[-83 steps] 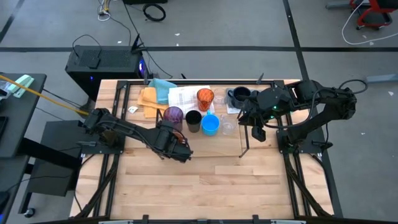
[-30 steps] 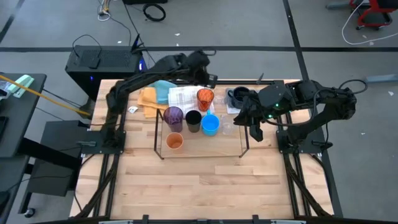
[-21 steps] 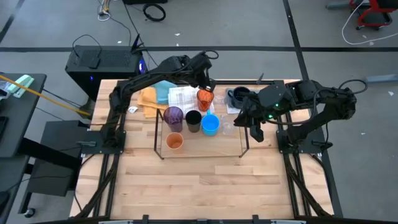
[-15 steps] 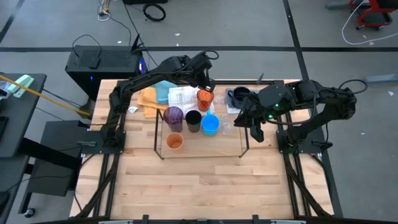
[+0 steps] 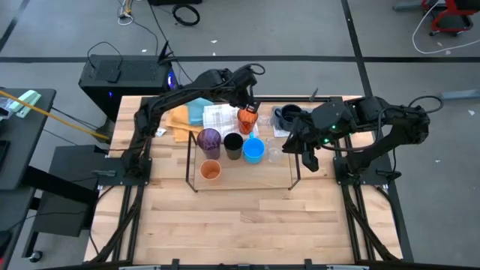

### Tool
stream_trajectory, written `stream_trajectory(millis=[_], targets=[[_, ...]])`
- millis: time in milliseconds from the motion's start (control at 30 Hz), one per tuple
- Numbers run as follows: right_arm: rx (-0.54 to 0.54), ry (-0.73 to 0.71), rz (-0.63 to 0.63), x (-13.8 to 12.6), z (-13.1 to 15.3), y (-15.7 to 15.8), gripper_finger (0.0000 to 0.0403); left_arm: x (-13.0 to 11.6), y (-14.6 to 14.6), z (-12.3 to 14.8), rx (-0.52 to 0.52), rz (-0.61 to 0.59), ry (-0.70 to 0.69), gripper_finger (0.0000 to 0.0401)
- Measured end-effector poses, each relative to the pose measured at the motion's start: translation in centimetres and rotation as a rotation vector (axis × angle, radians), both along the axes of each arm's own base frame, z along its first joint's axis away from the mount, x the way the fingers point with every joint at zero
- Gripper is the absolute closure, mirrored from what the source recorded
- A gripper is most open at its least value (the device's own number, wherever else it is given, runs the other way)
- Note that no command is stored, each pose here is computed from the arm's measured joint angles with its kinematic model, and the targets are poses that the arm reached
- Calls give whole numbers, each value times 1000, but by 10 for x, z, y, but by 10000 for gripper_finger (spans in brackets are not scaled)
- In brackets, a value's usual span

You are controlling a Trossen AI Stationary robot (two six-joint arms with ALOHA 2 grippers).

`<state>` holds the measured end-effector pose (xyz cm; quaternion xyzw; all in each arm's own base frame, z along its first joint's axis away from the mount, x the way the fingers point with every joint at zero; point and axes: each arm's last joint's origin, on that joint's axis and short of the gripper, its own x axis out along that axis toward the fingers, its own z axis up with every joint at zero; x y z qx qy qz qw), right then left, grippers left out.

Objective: Stack small to large cups/mugs on shelf
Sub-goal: Remove the orange cup from the shelf

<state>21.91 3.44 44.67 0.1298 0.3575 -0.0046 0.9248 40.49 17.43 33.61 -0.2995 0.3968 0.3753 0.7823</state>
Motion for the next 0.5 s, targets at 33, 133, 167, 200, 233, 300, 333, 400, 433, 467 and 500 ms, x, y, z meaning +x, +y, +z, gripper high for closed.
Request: stream_trajectory(millis=[33, 133, 167, 200, 233, 300, 333, 400, 433, 467, 500], targets=[[-4, 0, 4, 0, 0, 0, 336, 0, 0, -3, -9, 0, 22, 353], [-10, 5, 9, 2, -1, 0, 336, 5, 3, -14, -22, -2, 40, 361], [-12, 9, 9, 3, -2, 1, 336, 6, 4, -18, -27, -5, 54, 364], [-13, 11, 10, 4, -3, 1, 336, 8, 5, -20, -23, -7, 46, 365], [-14, 16, 11, 5, -3, 1, 336, 10, 5, -22, -26, -8, 50, 366], [-10, 25, 17, 8, -5, 2, 336, 10, 5, -25, -41, -14, 58, 366], [-9, 33, 19, 9, -6, 2, 336, 11, 6, -27, -42, -13, 58, 364], [-7, 49, 24, 12, -9, 2, 336, 12, 7, -29, -43, -18, 67, 356], [-8, 56, 25, 12, -10, 3, 336, 12, 8, -29, -40, -25, 72, 351], [-7, 68, 27, 14, -11, 3, 336, 12, 8, -29, -37, -28, 72, 346], [-5, 75, 30, 15, -12, 3, 336, 11, 10, -29, -35, -29, 72, 339]])
